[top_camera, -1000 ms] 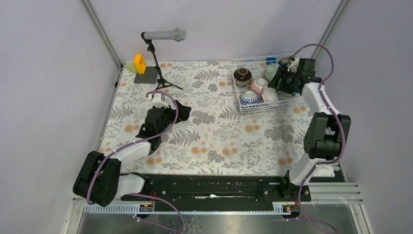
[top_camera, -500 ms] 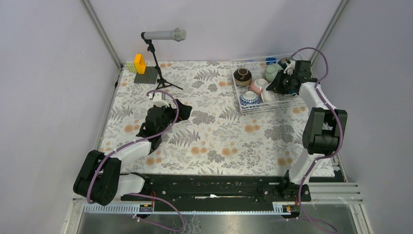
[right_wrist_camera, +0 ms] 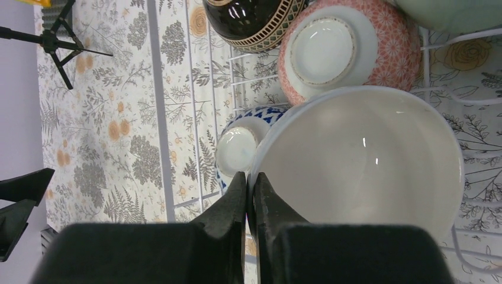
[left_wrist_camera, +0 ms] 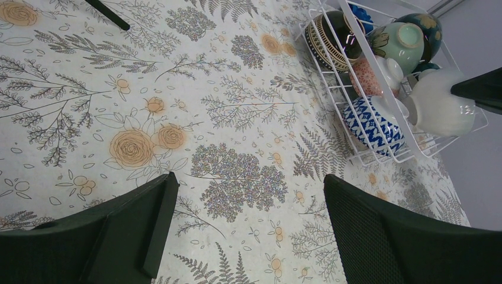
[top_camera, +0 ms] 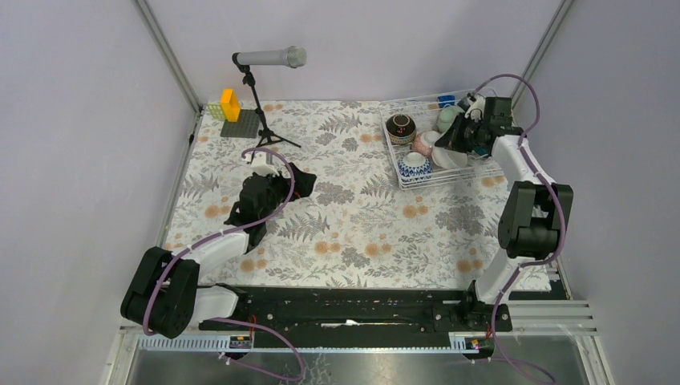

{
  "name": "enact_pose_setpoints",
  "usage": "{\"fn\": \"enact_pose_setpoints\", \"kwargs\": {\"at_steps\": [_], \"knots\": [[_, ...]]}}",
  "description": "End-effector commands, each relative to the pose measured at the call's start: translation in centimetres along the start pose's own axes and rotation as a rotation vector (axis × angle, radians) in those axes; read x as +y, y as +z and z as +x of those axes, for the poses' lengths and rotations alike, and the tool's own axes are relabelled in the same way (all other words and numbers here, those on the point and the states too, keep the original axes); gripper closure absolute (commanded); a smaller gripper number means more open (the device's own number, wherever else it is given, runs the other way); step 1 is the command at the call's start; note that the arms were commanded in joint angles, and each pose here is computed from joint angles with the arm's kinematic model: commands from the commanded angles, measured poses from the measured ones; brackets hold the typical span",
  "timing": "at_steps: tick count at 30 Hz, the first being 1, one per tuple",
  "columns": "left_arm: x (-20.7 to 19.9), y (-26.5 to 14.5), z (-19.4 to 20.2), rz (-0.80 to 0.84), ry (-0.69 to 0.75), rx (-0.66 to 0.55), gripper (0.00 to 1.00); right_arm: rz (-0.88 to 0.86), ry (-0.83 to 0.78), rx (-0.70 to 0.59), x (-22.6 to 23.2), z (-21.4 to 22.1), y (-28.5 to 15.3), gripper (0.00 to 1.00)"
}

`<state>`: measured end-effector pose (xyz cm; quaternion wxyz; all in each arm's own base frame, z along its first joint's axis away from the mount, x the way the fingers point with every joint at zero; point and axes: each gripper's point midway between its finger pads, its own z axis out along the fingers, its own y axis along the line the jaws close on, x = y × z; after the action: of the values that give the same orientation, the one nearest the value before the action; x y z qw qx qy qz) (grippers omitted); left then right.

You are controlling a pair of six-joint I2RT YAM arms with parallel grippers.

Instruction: Unload the bowls from the dish rack

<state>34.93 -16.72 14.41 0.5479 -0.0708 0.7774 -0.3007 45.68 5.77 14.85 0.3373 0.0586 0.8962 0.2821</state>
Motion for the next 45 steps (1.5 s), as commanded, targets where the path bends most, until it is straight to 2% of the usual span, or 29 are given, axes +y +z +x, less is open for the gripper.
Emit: {"fn": "enact_pose_setpoints", "kwargs": {"at_steps": [1, 6, 12, 17, 22, 25, 32, 38, 45], "knots": [[-1.5, 0.4, -1.9, 0.039, 0.016, -0.045, 0.01, -0.056, -0.124, -0.157, 5.4, -4.7, -4.6, 1.00], [-1.3, 0.1, -2.3, 0.027, 0.018, -0.060, 0.01, -0.040, -0.219, -0.199, 9.0, -4.9, -6.0, 1.00], [-0.7, -0.3, -2.8, -0.010, 0.015, -0.086, 0.01, -0.086, -0.413, -0.202, 16.5, -2.2, -5.8, 1.00], [0.6, -0.8, -3.6, -0.095, 0.000, -0.122, 0.01, -0.221, -0.552, -0.195, 22.9, 0.9, -5.6, 1.00], [2.9, -2.0, -4.8, -0.239, -0.032, -0.192, 0.01, -0.314, -0.780, -0.138, 26.8, 6.5, -3.6, 0.99], [4.3, -3.2, -5.7, -0.315, -0.062, -0.252, 0.01, -0.308, -0.852, -0.079, 27.6, 9.3, -1.5, 1.00], [5.8, -4.9, -6.7, -0.397, -0.112, -0.345, 0.01, -0.250, -0.884, 0.040, 27.2, 13.6, 3.7, 1.00], [6.6, -5.1, -6.8, -0.451, -0.120, -0.352, 0.01, -0.140, -0.947, 0.094, 26.2, 16.4, 7.7, 1.00], [6.2, -4.5, -6.5, -0.423, -0.106, -0.327, 0.01, -0.034, -1.017, 0.125, 24.9, 19.2, 10.8, 0.98]]}}
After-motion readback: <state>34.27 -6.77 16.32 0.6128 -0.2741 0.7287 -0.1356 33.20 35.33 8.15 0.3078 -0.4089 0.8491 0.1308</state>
